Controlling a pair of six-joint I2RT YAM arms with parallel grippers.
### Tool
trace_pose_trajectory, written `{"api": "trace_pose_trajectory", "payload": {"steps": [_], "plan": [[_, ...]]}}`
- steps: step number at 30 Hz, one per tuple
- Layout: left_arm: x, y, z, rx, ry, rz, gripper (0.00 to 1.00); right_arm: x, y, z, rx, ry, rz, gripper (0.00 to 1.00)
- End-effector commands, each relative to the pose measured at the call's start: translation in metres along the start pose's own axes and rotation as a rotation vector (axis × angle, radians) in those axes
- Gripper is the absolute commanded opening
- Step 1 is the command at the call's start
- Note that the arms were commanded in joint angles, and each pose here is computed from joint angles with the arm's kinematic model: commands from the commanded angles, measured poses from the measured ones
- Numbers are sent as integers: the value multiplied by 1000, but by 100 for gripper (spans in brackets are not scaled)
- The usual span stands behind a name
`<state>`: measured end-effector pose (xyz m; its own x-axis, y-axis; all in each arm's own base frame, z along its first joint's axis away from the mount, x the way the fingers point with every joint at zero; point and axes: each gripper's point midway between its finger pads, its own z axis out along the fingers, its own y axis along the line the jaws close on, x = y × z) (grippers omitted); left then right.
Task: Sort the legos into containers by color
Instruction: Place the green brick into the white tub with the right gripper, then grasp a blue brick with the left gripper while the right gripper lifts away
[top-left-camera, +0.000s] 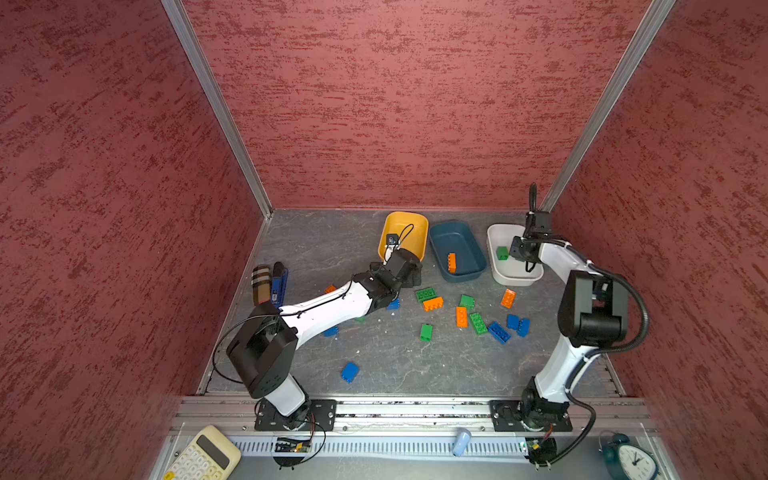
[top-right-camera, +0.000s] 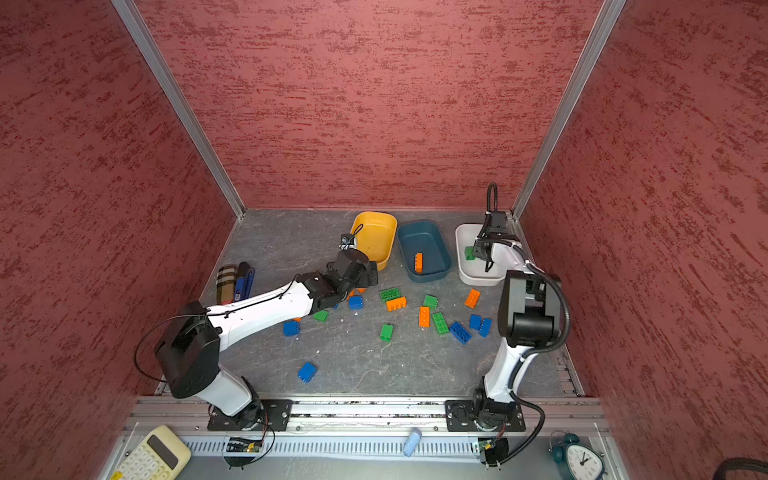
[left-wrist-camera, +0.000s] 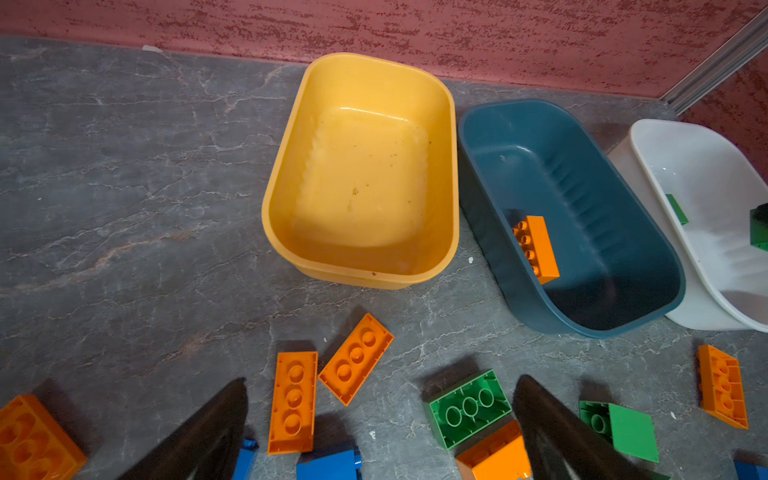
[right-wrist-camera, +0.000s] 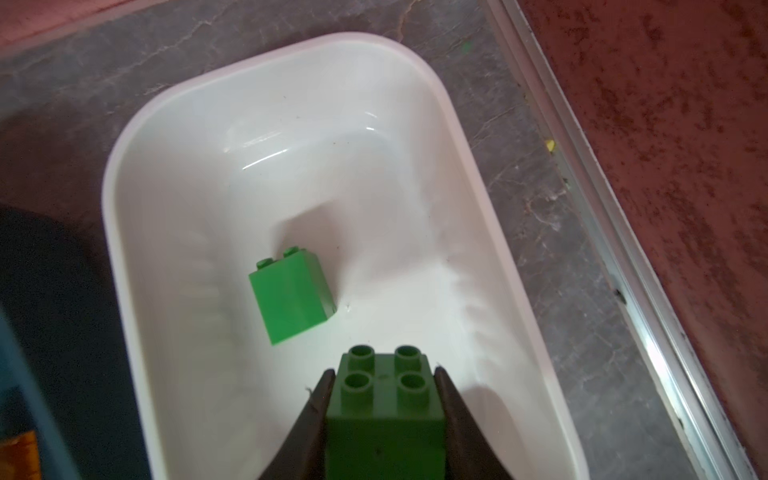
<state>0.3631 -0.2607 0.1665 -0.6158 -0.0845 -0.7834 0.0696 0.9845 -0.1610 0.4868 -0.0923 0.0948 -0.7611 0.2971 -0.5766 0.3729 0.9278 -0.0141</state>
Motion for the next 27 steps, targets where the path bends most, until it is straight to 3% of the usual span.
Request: {"api": "trace_pose_trajectory", "payload": {"steps": [1, 6, 10, 14, 21, 22, 23, 27], "plan": [[2, 11, -6, -24, 13, -15, 100, -11, -5, 12, 59, 19, -67, 36], [9, 24, -7, -69, 36, -20, 99, -28, -3, 13, 69, -2, -22, 42], [19, 43, -8, -132, 84, -36, 100, -36, 3, -3, 39, -34, 4, 55], [33, 56, -11, -140, 160, -55, 100, -37, 7, -27, 11, -71, 22, 61], [65, 46, -6, -5, 332, 111, 100, -40, 6, -84, -62, -208, 123, 75], [69, 45, -5, 3, 355, 135, 100, -40, 5, -91, -74, -226, 139, 82], [72, 45, -4, -1, 380, 150, 100, -39, 5, -99, -88, -252, 154, 98], [78, 48, 1, -76, 454, 134, 96, -35, -2, -130, -124, -346, 242, 99]]}}
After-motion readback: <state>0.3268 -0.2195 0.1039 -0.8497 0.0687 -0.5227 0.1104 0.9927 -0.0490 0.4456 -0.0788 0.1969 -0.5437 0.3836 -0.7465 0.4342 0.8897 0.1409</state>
